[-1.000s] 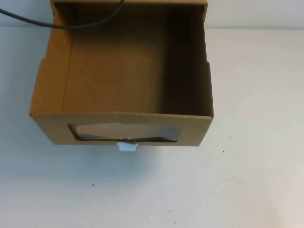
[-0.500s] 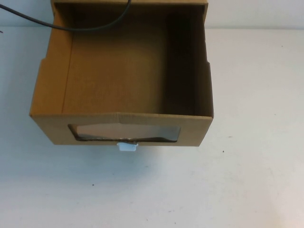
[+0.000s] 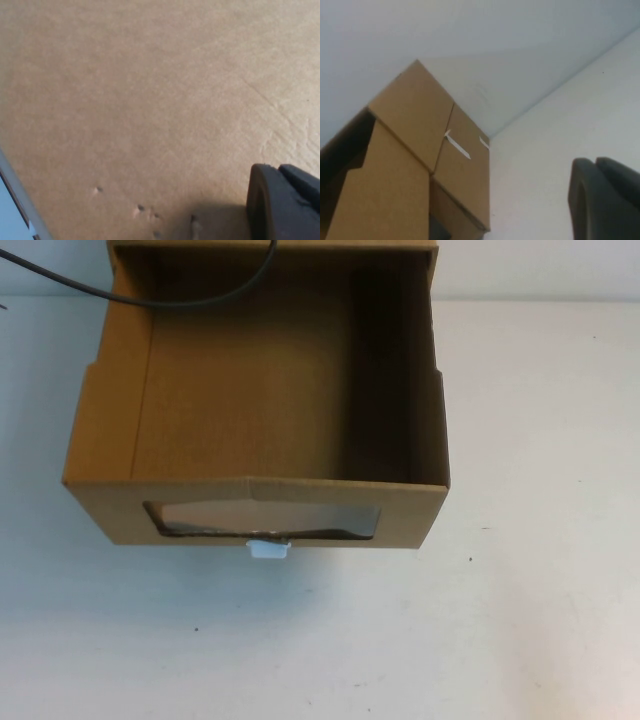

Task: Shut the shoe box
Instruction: Close the shoe box with your right arm

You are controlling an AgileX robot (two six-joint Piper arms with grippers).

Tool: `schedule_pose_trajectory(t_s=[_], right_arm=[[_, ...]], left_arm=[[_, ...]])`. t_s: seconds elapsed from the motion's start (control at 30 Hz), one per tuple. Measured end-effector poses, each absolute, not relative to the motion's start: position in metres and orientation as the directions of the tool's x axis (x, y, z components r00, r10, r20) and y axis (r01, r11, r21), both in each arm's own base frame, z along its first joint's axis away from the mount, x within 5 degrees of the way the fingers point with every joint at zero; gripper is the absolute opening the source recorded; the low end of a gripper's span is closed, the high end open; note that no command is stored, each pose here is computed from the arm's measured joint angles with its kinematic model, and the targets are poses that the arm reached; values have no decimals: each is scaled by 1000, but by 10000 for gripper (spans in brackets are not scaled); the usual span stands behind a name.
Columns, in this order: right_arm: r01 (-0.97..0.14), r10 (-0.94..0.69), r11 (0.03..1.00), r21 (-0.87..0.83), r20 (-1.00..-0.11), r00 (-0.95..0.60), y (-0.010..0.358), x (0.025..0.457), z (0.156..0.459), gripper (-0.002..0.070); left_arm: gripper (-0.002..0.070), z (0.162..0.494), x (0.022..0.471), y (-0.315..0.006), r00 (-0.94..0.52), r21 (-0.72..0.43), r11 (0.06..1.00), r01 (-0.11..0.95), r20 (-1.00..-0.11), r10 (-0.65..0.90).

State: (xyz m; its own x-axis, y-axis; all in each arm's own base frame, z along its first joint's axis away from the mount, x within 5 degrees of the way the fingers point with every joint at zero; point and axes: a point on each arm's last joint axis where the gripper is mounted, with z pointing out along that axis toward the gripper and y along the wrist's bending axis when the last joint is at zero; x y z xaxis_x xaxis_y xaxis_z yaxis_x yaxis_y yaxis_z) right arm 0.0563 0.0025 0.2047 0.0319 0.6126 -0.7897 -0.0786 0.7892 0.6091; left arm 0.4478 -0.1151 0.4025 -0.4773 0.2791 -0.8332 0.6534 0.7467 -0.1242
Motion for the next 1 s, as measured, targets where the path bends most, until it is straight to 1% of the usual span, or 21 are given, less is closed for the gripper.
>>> schedule_pose_trajectory(t_s=[0.03, 0.1, 0.17, 0.23, 0.3, 0.37, 0.47, 0.53, 0.7, 0.83, 0.93, 1.0], right_arm=[[-79, 626, 779, 623, -779, 31, 2, 56, 205, -11], [-94, 635, 768, 634, -772, -25, 7, 56, 204, -11], [-142, 617, 768, 624, -781, -95, 14, 52, 216, -11], [-184, 571, 776, 604, -795, -202, 23, 50, 233, -11], [-211, 484, 798, 564, -809, -334, 31, 51, 253, -11], [-221, 385, 824, 521, -802, -457, 37, 56, 269, -11], [-248, 218, 862, 442, -764, -607, 42, 71, 289, -11], [-275, 136, 865, 419, -725, -675, 45, 86, 302, -11], [-343, 3, 855, 388, -665, -747, 51, 131, 326, -11], [-425, -73, 822, 378, -671, -738, 63, 158, 346, -11], [-504, -146, 789, 352, -688, -711, 86, 171, 358, -11], [-558, -205, 763, 325, -697, -687, 107, 174, 364, -11]], left_arm=[[-2, 403, 448, -115, -477, -124, 747, 653, -833, 279], [-2, 403, 448, -115, -477, -125, 746, 654, -834, 278], [-2, 403, 448, -115, -477, -125, 746, 654, -834, 278], [-2, 403, 448, -115, -477, -125, 746, 654, -834, 278], [-2, 403, 448, -115, -477, -125, 746, 654, -834, 278], [-2, 402, 448, -115, -477, -125, 747, 653, -834, 277], [-3, 402, 449, -115, -478, -126, 747, 653, -833, 277], [-2, 402, 449, -115, -478, -126, 747, 653, -833, 277], [-2, 402, 449, -115, -477, -125, 748, 652, -834, 277], [-2, 402, 449, -115, -477, -126, 747, 652, -834, 276], [-2, 402, 449, -115, -476, -126, 748, 652, -835, 275], [-2, 402, 449, -115, -475, -126, 748, 652, -836, 273]])
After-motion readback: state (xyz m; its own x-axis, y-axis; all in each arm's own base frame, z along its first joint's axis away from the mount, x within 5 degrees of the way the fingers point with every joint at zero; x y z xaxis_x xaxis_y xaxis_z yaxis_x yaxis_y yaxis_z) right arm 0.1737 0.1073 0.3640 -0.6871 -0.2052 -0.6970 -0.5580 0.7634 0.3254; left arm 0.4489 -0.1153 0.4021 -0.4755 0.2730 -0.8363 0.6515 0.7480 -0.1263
